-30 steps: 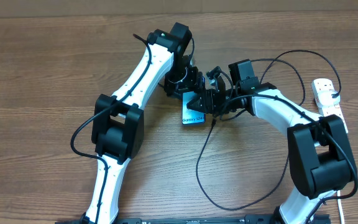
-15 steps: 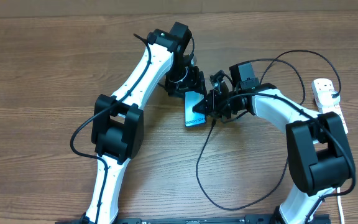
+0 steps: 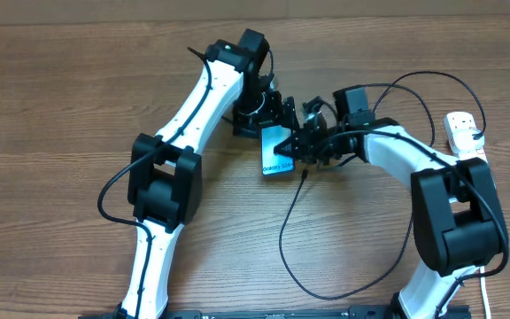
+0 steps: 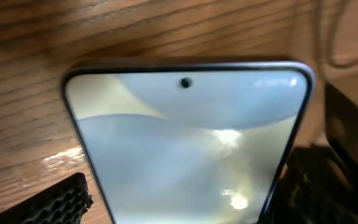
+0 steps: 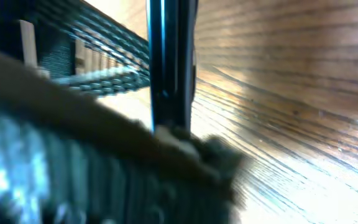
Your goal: Plug charger to phone and switch on socket
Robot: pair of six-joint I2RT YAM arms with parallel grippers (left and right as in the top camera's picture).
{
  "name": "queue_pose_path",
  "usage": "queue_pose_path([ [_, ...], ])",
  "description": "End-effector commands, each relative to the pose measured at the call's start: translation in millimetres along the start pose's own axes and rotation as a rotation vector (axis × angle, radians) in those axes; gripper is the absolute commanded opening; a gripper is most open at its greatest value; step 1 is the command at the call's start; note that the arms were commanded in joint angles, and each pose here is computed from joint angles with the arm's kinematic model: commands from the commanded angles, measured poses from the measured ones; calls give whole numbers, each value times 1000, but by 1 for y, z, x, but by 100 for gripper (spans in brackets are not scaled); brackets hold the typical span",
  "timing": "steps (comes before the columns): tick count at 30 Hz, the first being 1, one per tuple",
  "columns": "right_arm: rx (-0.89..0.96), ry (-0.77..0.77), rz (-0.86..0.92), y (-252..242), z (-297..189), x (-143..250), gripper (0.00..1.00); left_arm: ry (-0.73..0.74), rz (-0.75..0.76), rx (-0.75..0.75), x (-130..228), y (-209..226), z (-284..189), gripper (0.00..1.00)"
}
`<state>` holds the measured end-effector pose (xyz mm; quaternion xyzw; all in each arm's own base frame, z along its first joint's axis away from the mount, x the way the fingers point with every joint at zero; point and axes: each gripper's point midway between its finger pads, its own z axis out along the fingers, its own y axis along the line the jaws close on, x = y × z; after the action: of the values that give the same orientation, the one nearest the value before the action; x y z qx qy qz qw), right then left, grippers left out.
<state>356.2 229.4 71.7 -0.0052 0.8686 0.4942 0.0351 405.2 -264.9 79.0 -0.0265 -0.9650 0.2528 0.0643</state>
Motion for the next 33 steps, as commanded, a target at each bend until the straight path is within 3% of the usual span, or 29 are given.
queue_pose_path([
  [1,-151,23,3,22,-17,-2,4,4,60,240,-7,-22,-27,93],
  [8,-328,61,-10,51,-31,-4,4,-24,192,621,-15,-49,-75,82],
  [11,-380,70,-11,64,-35,-8,4,-34,232,689,-15,-56,-83,71],
  [16,-422,59,-13,79,-41,-20,4,-38,270,753,-15,-68,-89,63],
  [21,-438,42,-16,89,-44,-29,4,-33,358,927,-9,-92,-110,53],
  [27,-442,1,-6,97,-48,-41,4,-30,374,952,-7,-96,-113,41],
  [33,-428,-29,0,95,-47,-46,4,-15,354,964,-6,-97,-115,38],
])
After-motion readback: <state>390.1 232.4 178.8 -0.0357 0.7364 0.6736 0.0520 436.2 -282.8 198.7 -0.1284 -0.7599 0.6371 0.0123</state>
